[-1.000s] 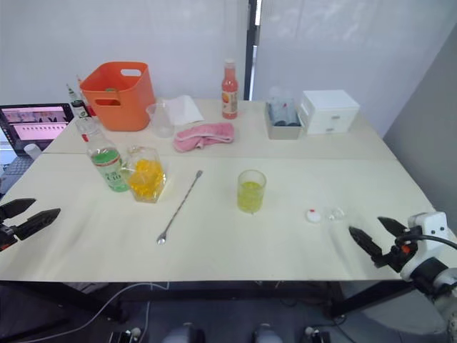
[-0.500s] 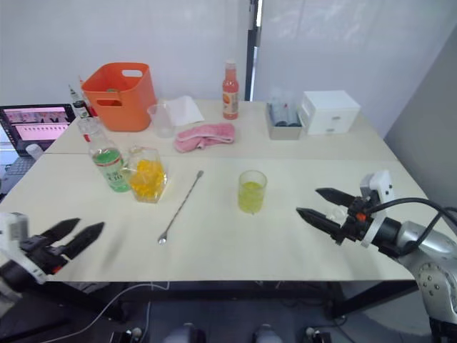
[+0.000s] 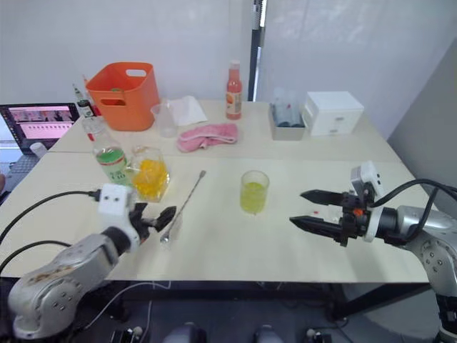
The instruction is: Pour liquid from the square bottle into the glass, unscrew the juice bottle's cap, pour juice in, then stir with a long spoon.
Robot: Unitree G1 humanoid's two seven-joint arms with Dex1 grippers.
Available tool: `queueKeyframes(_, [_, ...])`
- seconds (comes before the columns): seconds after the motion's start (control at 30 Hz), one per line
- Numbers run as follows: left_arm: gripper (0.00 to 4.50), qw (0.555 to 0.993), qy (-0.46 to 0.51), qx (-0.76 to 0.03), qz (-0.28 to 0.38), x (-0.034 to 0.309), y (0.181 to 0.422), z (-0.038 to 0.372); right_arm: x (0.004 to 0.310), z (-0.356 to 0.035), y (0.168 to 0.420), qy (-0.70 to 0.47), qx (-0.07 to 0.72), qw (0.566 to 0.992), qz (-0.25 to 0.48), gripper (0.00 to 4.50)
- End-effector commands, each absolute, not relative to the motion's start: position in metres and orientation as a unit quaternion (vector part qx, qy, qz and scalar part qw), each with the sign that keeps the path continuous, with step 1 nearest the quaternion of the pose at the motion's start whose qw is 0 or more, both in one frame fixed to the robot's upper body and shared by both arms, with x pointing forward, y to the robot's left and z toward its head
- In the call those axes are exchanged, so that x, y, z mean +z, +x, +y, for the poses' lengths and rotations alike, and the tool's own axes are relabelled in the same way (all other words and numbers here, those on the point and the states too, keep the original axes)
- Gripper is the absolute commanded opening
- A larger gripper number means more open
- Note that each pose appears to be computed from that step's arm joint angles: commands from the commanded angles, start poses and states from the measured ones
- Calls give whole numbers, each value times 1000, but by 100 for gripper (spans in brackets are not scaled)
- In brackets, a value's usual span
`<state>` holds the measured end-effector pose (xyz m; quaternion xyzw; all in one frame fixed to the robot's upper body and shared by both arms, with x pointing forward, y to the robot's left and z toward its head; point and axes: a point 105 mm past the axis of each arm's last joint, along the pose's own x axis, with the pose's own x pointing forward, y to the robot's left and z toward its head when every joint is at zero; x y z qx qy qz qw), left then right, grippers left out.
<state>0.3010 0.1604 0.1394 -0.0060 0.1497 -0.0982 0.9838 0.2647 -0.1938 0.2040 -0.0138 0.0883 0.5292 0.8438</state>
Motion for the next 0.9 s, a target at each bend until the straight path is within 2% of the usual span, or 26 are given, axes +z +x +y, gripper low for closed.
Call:
queueKeyframes(0.03, [448, 982, 28, -66, 174, 131, 308, 159, 225, -191, 259, -31, 536, 842, 59, 450])
queueKeyframes(0.3, [448, 972, 33, -76, 220, 111, 329, 143, 232, -191, 256, -37, 524, 850, 46, 450])
queueKeyframes(0.4, [367, 965, 22, -93, 246, 101, 331, 136, 234, -191, 256, -40, 520, 852, 41, 450])
queueKeyframes(0.63, [134, 951, 31, -150, 269, 88, 327, 120, 237, -185, 253, -46, 523, 850, 35, 450])
queueKeyframes(0.77, [1, 950, 35, -156, 268, 88, 328, 123, 237, -183, 252, -47, 522, 851, 34, 450])
queueKeyframes(0.9, [1, 955, 41, -155, 250, 97, 334, 139, 235, -181, 252, -46, 519, 853, 32, 450])
